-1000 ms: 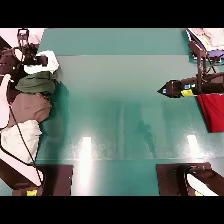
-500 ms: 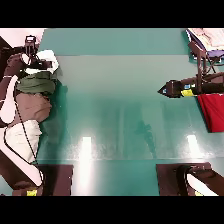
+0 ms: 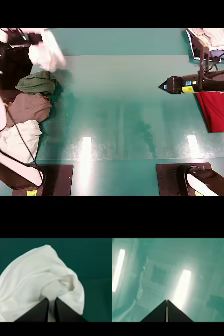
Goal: Fold the shirts.
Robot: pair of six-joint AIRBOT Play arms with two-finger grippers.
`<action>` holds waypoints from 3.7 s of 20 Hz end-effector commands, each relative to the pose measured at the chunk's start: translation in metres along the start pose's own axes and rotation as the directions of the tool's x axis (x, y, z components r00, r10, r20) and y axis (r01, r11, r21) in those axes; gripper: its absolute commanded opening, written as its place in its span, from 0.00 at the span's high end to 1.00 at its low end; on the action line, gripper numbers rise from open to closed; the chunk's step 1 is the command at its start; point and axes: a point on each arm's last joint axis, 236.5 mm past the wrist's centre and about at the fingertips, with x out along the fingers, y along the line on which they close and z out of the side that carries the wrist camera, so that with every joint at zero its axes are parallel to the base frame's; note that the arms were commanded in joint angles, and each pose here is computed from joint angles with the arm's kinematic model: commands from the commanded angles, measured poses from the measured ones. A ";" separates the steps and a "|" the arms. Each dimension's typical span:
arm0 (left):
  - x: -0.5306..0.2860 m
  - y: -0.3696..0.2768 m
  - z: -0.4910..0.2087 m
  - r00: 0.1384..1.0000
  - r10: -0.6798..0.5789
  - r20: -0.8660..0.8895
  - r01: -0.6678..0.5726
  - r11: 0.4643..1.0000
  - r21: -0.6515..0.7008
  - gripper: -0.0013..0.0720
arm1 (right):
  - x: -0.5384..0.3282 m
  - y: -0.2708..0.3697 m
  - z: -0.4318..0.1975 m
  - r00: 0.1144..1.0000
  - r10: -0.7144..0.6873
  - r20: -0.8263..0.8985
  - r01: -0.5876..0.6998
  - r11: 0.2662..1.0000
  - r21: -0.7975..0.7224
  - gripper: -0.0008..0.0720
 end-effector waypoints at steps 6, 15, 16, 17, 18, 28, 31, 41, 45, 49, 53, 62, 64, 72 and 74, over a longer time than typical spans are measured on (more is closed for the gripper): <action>-0.274 -0.251 0.106 0.750 -0.635 0.186 0.573 0.763 0.298 0.95 | -0.098 0.024 0.112 0.924 -0.005 0.383 0.035 0.997 -0.072 0.97; -0.222 -0.334 -0.137 0.595 -0.615 -0.517 0.755 0.648 0.098 0.95 | -0.149 0.036 0.123 0.905 -0.015 0.426 0.068 0.992 -0.110 0.97; -0.212 -0.333 -0.176 0.551 -0.597 -0.584 0.753 0.656 0.041 0.95 | -0.147 0.036 0.119 0.913 -0.017 0.407 0.068 0.992 -0.110 0.97; -0.202 -0.331 -0.206 0.524 -0.584 -0.619 0.739 0.673 -0.009 0.95 | -0.145 0.035 0.114 0.921 -0.018 0.389 0.066 0.992 -0.110 0.97; -0.192 -0.325 -0.234 0.507 -0.571 -0.646 0.716 0.696 -0.054 0.94 | -0.143 0.035 0.111 0.927 -0.020 0.375 0.066 0.992 -0.111 0.97; -0.211 -0.224 -0.306 0.408 -0.487 -0.772 0.446 0.844 -0.297 0.25 | -0.141 0.034 0.105 0.938 -0.026 0.347 0.069 0.991 -0.111 0.97; -0.211 -0.224 -0.363 0.423 -0.516 -0.745 0.348 0.852 -0.392 0.25 | -0.141 0.034 0.104 0.938 -0.025 0.346 0.067 0.991 -0.113 0.97; -0.178 -0.267 -0.408 0.560 -0.531 -0.636 0.318 0.846 -0.427 0.25 | -0.139 0.034 0.099 0.946 -0.026 0.323 0.066 0.991 -0.113 0.97; -0.168 -0.280 -0.411 0.618 -0.479 -0.623 0.315 0.877 -0.362 0.25 | -0.137 0.034 0.094 0.953 -0.028 0.303 0.065 0.991 -0.113 0.97; -0.167 -0.284 -0.411 0.626 -0.472 -0.621 0.305 0.881 -0.362 0.93 | -0.136 0.033 0.092 0.955 -0.028 0.295 0.064 0.991 -0.113 0.97; -0.171 -0.284 -0.410 0.611 -0.474 -0.634 0.312 0.880 -0.357 0.95 | -0.134 0.033 0.084 0.965 -0.031 0.261 0.063 0.991 -0.114 0.97; -0.230 -0.239 -0.265 0.682 -0.318 -0.658 0.458 0.888 0.045 0.95 | -0.028 -0.024 -0.038 0.991 -0.039 -0.131 0.047 0.997 0.059 0.63; -0.241 -0.225 -0.261 0.678 -0.258 -0.688 0.440 0.892 0.100 0.95 | 0.020 -0.037 -0.093 0.959 -0.008 -0.284 0.045 0.991 0.124 0.34; -0.246 -0.221 -0.267 0.657 -0.241 -0.715 0.424 0.902 0.086 0.95 | 0.148 0.014 -0.201 0.850 0.262 -0.457 -0.142 0.950 0.280 0.34; -0.246 -0.221 -0.267 0.656 -0.241 -0.715 0.424 0.902 0.085 0.95 | 0.164 0.029 -0.219 0.821 0.264 -0.506 -0.149 0.955 0.256 0.34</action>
